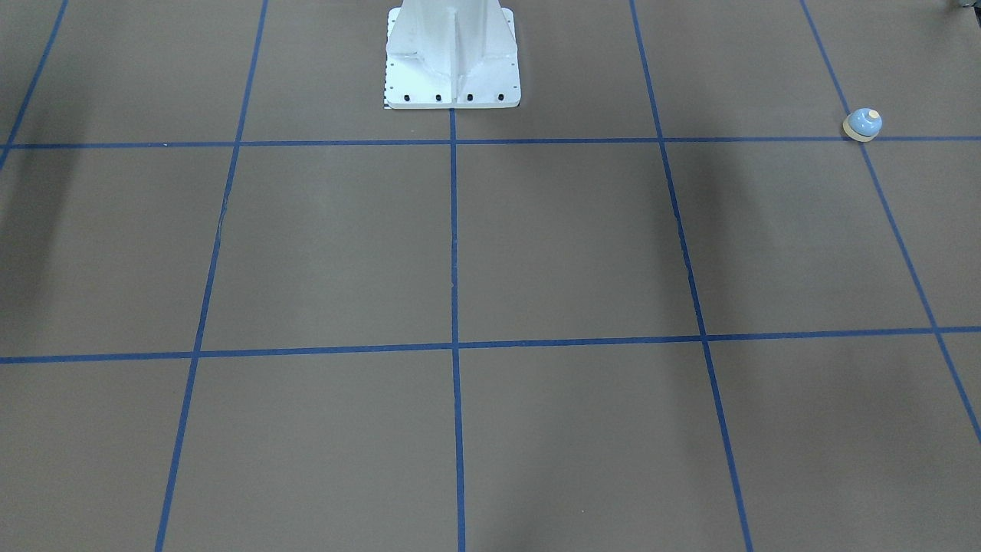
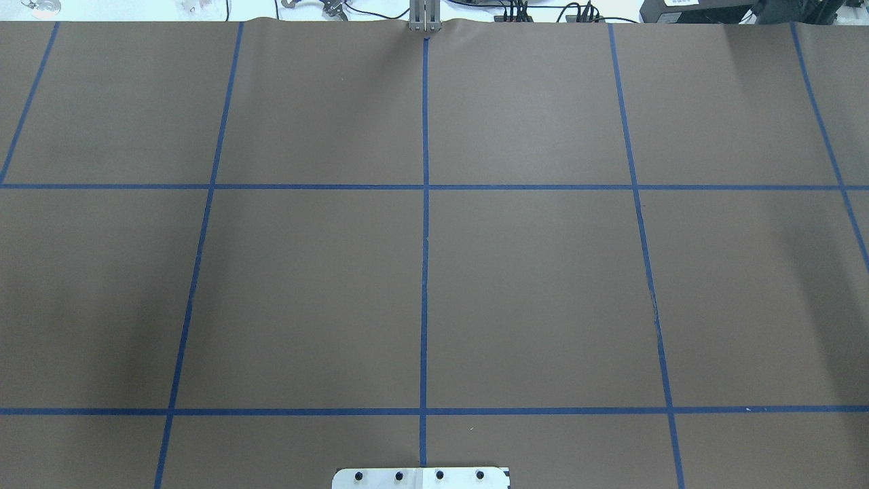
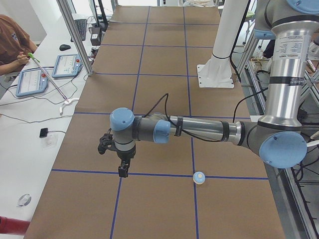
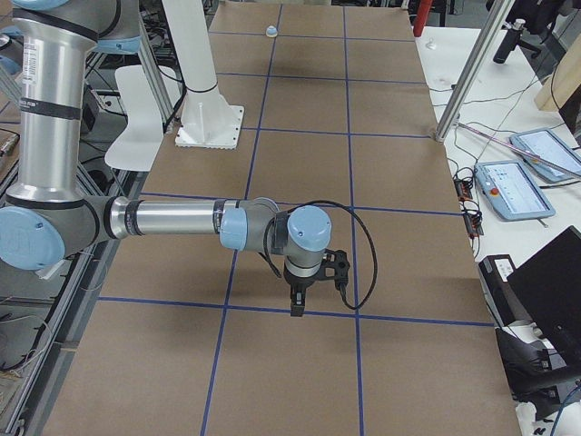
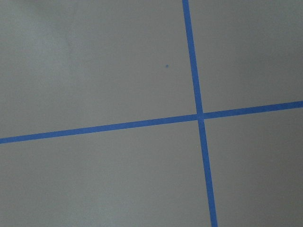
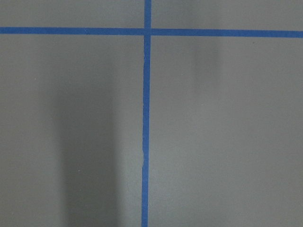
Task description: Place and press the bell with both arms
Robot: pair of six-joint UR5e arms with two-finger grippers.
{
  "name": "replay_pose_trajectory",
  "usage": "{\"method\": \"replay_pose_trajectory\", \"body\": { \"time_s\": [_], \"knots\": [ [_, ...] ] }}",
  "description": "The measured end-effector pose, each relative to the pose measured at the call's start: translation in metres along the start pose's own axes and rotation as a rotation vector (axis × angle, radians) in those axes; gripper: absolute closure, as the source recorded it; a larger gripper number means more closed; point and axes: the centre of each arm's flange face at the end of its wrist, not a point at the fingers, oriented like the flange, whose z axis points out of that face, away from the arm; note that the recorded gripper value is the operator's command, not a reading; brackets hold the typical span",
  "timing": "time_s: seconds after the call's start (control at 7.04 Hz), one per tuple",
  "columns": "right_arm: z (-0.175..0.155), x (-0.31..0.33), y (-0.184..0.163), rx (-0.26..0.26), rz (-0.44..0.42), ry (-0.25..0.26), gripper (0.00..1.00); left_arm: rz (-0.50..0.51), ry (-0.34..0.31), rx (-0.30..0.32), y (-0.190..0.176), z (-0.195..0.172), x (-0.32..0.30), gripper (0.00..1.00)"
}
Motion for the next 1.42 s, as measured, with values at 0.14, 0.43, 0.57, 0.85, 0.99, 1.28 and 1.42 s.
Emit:
{"method": "replay_pose_trajectory", "body": {
  "time_s": [0.14, 0.43, 0.57, 0.85, 0.99, 1.28, 1.42],
  "knots": [
    [-0.001, -0.001, -0.001, 0.013, -0.012, 0.002, 0.0, 0.001, 0.0, 0.001, 0.0, 0.0, 0.0, 0.0],
    [-0.002, 0.0, -0.001, 0.037, -0.031, 0.007, 0.0, -0.002, -0.003, 0.008, -0.002, -0.005, 0.004, 0.0],
    [-0.002, 0.0, -0.001, 0.04, -0.033, 0.008, 0.0, -0.014, -0.02, 0.013, -0.004, -0.015, 0.01, 0.0],
    [-0.001, 0.001, -0.001, 0.04, -0.033, 0.008, 0.0, -0.043, -0.129, -0.01, -0.002, -0.052, 0.036, 0.0],
    [-0.001, 0.001, 0.0, 0.04, -0.033, 0.008, 0.0, -0.087, -0.188, -0.025, 0.003, -0.07, 0.066, 0.0],
    [-0.002, 0.0, 0.0, 0.041, -0.034, 0.01, 0.0, -0.264, -0.322, -0.038, 0.014, -0.075, 0.133, 0.0],
    [-0.003, -0.001, -0.001, 0.044, -0.037, 0.012, 0.0, -0.377, -0.378, -0.03, 0.021, -0.069, 0.144, 0.0]
  ]
}}
